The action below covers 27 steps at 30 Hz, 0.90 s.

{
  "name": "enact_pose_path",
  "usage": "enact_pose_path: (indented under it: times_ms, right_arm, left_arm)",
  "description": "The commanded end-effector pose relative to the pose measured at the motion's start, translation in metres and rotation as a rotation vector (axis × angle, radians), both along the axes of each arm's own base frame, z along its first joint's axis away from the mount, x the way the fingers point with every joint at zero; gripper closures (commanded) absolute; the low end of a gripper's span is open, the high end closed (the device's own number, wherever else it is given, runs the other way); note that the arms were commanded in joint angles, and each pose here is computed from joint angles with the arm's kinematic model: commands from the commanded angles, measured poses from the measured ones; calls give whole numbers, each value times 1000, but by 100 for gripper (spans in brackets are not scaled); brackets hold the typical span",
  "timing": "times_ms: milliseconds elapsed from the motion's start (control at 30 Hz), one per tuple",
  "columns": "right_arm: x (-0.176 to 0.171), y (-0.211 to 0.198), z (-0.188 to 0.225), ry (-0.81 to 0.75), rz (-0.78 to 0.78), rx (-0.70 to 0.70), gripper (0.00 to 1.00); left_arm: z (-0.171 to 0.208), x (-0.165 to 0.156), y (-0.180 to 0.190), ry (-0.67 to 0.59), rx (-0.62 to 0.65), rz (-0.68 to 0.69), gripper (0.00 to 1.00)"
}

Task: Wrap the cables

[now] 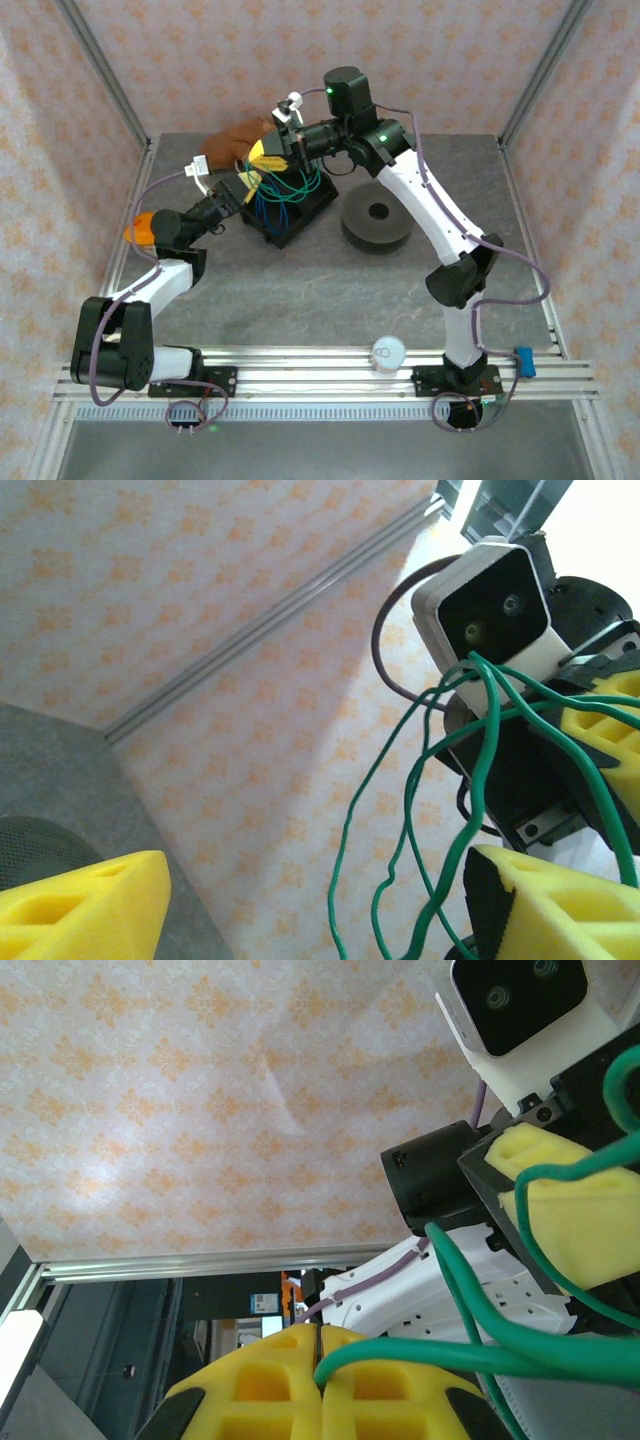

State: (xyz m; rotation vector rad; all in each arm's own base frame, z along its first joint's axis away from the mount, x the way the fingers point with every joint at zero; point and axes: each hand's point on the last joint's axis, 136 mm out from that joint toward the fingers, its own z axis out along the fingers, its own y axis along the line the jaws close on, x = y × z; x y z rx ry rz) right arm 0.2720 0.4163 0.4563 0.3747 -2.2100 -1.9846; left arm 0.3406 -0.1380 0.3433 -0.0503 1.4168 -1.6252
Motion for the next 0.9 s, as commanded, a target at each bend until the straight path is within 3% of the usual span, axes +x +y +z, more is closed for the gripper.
enact_pose_path:
  times_ms: [0, 267, 467, 633, 733, 867]
  right_arm:
    - [-25, -14, 39, -78, 35, 78, 100]
    - [-27, -5, 39, -63, 44, 83, 100]
    - [-24, -1, 33, -48, 36, 69, 100]
    - [-21, -1, 29, -52, 20, 56, 100]
    - [-17, -7, 24, -79, -8, 23, 100]
    - [-7, -26, 11, -109, -76, -38, 100]
  left_arm:
    - [17, -19, -7, -99, 5, -46, 28]
    - [23, -21, -20, -118, -4, -70, 45]
    - [42, -35, -24, -169, -19, -83, 65]
    - [49, -42, -23, -181, -17, -78, 90]
    - [40, -36, -20, -136, 26, -28, 100]
    - [11, -23, -8, -26, 169, 115, 100]
